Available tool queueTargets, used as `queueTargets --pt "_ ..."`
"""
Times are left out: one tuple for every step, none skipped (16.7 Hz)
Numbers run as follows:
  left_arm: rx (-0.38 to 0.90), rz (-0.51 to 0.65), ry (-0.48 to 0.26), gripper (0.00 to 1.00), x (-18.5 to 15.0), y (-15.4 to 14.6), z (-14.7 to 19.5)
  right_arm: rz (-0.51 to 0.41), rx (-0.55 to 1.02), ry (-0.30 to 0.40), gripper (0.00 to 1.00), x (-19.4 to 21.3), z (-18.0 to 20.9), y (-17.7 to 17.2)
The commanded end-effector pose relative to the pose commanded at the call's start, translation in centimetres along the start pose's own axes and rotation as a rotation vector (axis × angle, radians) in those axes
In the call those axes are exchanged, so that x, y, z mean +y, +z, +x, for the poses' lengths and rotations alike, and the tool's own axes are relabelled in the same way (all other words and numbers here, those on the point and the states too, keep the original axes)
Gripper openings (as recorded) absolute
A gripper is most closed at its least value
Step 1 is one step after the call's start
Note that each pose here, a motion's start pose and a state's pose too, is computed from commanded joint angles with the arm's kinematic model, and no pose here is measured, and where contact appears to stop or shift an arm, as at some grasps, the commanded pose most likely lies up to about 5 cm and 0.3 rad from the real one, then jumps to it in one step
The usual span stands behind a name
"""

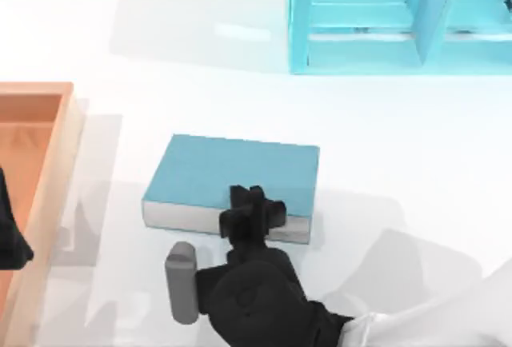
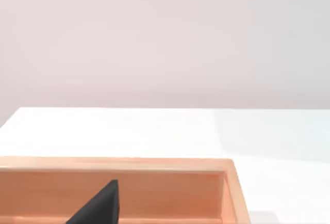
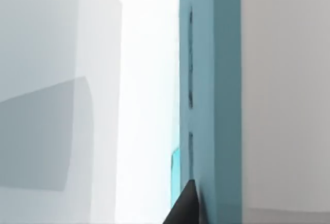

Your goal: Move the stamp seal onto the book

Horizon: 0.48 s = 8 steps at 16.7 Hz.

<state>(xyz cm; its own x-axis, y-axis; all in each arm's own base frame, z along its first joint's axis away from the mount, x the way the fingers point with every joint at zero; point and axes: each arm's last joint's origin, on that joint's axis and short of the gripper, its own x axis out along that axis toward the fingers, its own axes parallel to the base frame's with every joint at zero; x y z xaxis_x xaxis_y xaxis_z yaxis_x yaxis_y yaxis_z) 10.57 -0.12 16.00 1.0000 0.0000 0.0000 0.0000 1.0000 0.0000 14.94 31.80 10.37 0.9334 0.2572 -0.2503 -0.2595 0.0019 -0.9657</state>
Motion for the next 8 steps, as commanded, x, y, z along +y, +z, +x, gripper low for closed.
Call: queueTargets --pt "0.000 0.000 0.000 1.00 0.00 0.00 0.00 0.000 0.000 0.000 0.45 0.00 0.00 0.00" --pt "0.000 0.000 0.000 1.00 0.00 0.00 0.00 0.000 0.000 0.000 0.53 0.00 0.00 0.00" --pt "0.000 0.000 0.000 1.00 0.00 0.00 0.00 0.000 0.000 0.000 0.60 0.00 0.00 0.00" --pt "0.000 0.000 0.000 1.00 0.00 0.00 0.00 0.000 0.000 0.000 0.68 0.00 0.00 0.00" --pt "0.000 0.000 0.000 1.00 0.00 0.00 0.00 0.000 0.000 0.000 0.75 0.00 0.00 0.00" --pt "0.000 0.000 0.000 1.00 0.00 0.00 0.00 0.000 0.000 0.000 0.83 0.00 0.00 0.00" --pt "0.000 0.000 0.000 1.00 0.00 0.00 0.00 0.000 0.000 0.000 0.90 0.00 0.00 0.00" --pt "0.000 0.000 0.000 1.00 0.00 0.00 0.00 0.000 0.000 0.000 0.98 0.00 0.00 0.00"
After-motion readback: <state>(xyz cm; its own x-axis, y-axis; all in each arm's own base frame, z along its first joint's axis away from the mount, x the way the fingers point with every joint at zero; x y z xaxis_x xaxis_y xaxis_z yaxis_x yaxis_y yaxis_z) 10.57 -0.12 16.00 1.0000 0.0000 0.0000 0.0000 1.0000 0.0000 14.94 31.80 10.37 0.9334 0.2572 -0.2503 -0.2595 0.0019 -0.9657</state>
